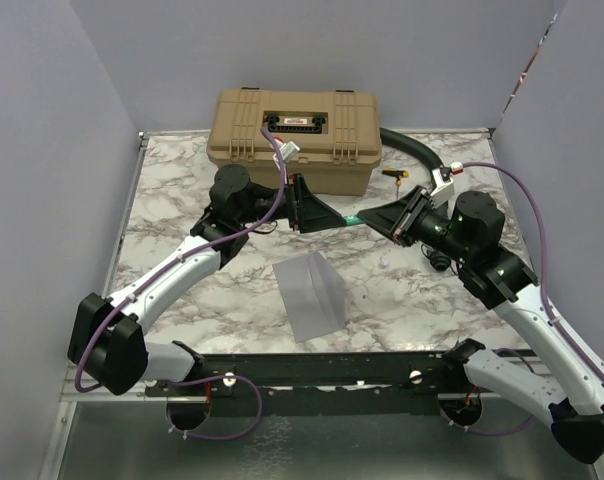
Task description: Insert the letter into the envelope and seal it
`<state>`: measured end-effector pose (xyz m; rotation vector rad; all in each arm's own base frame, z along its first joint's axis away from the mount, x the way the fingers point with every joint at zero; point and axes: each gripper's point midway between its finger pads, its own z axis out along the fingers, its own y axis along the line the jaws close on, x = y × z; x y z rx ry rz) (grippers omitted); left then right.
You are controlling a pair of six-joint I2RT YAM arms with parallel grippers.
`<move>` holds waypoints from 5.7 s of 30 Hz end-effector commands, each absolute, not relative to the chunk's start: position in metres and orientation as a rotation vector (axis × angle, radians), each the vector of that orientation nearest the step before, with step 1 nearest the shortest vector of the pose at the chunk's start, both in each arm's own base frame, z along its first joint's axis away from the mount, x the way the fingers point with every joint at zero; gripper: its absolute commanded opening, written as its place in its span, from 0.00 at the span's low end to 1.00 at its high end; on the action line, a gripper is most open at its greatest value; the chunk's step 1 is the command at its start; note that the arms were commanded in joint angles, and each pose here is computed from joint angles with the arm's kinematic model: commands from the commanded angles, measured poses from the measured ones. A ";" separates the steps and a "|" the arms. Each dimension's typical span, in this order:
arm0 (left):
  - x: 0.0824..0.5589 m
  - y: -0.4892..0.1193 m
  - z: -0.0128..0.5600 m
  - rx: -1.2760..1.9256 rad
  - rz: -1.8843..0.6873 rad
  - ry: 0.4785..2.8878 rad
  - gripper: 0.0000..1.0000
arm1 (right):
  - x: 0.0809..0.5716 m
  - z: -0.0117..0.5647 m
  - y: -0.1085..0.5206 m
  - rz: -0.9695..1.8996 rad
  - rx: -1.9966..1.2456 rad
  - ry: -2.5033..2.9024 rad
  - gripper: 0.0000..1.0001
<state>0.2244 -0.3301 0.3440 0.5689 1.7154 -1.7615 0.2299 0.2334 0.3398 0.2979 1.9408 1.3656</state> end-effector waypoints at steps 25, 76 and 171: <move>0.216 -0.322 0.347 0.609 -1.742 1.656 0.37 | 0.229 0.350 0.244 1.515 0.317 1.861 0.00; 0.215 -0.321 0.331 0.662 -1.736 1.706 0.53 | 0.226 0.364 0.269 1.587 0.049 1.836 0.00; 0.276 -0.229 0.055 -0.633 -1.070 2.305 0.00 | 0.185 -0.011 0.317 0.146 -0.403 2.305 0.00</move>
